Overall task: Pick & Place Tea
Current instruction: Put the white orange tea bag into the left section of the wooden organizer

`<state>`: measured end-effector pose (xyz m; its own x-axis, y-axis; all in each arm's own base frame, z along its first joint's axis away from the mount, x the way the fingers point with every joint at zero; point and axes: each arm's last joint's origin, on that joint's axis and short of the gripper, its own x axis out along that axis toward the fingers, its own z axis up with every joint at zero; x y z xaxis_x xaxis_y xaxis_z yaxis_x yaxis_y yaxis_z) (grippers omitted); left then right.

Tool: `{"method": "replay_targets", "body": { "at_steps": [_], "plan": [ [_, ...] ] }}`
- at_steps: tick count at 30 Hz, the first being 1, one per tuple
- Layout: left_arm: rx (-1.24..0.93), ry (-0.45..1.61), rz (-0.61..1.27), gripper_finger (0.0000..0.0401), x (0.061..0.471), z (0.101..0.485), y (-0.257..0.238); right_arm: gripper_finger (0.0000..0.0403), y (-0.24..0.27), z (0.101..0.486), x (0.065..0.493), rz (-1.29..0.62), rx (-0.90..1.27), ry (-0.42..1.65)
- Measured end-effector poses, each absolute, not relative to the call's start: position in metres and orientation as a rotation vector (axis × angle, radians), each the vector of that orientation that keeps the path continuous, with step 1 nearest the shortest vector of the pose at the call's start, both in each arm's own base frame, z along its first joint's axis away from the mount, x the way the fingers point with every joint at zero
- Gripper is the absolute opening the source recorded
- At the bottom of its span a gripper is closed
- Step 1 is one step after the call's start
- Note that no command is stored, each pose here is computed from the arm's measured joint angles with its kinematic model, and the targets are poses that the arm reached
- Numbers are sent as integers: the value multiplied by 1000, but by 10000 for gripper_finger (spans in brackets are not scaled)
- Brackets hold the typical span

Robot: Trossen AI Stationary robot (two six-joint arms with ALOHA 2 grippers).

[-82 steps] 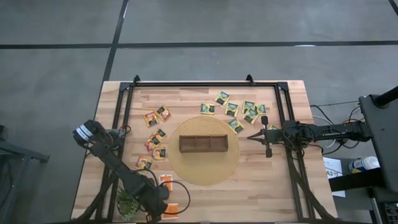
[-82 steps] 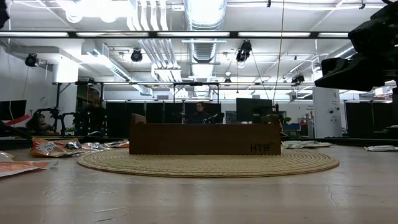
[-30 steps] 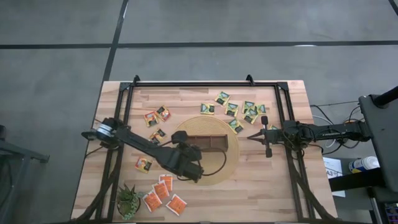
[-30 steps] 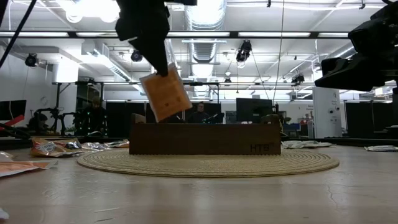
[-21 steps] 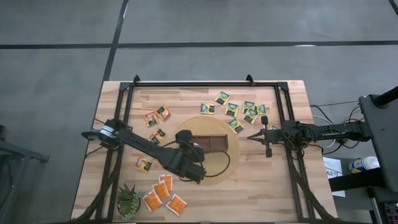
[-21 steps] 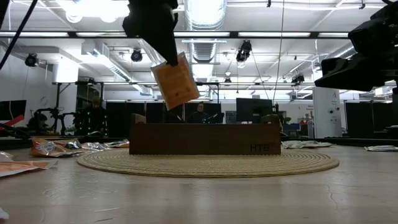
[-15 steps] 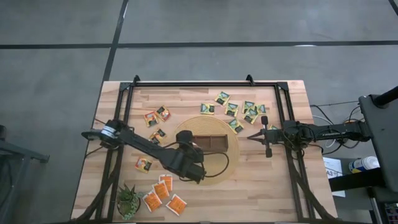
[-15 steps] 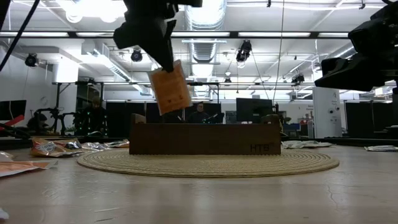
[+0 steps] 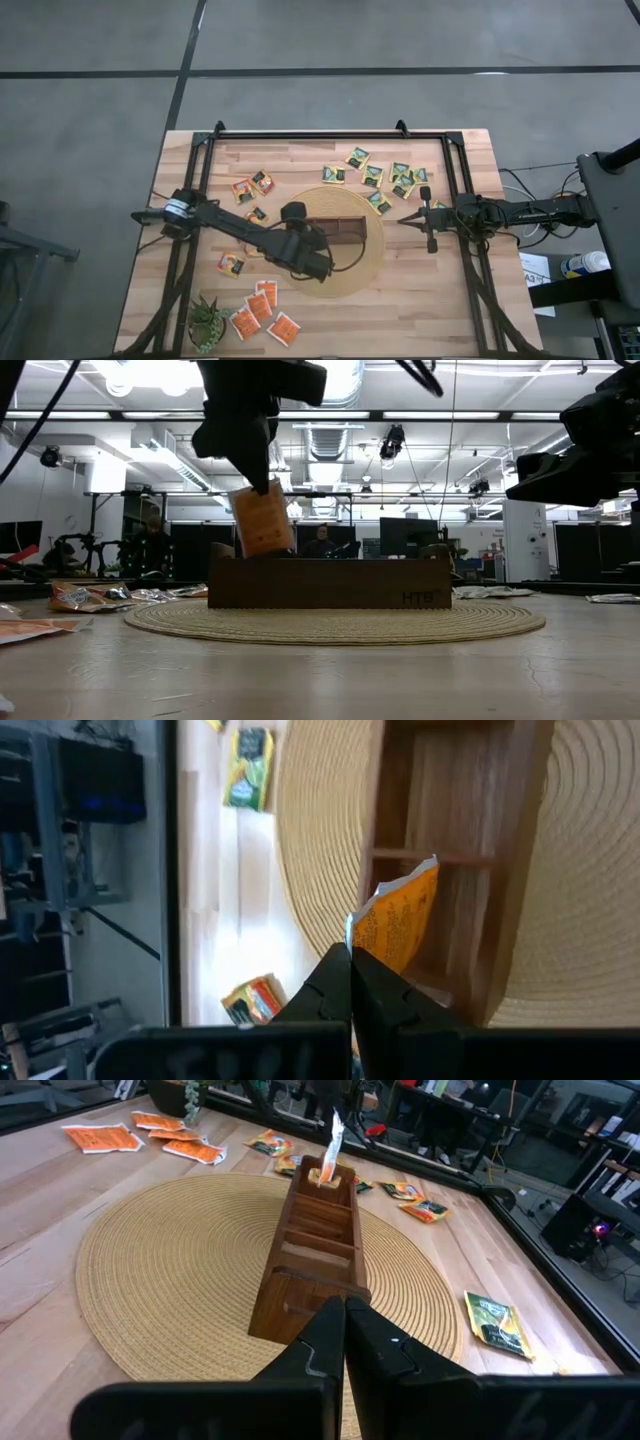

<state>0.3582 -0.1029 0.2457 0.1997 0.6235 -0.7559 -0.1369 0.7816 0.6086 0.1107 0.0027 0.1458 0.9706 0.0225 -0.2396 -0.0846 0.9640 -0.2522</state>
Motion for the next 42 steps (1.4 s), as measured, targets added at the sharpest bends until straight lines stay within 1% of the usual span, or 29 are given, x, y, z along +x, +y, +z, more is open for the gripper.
{"method": "replay_targets", "body": {
  "at_steps": [19,32,37,42],
  "plan": [
    [374,1349,591,0,358,233,-82,9,3,146,111,55,-264,238],
    [337,1295,603,1,365,233,-75,9,3,146,111,55,-264,238],
    [344,1258,572,13,370,233,-76,9,3,146,111,55,-264,237],
    [348,1243,558,43,373,233,-77,9,3,146,111,55,-264,237]
  ]
}}
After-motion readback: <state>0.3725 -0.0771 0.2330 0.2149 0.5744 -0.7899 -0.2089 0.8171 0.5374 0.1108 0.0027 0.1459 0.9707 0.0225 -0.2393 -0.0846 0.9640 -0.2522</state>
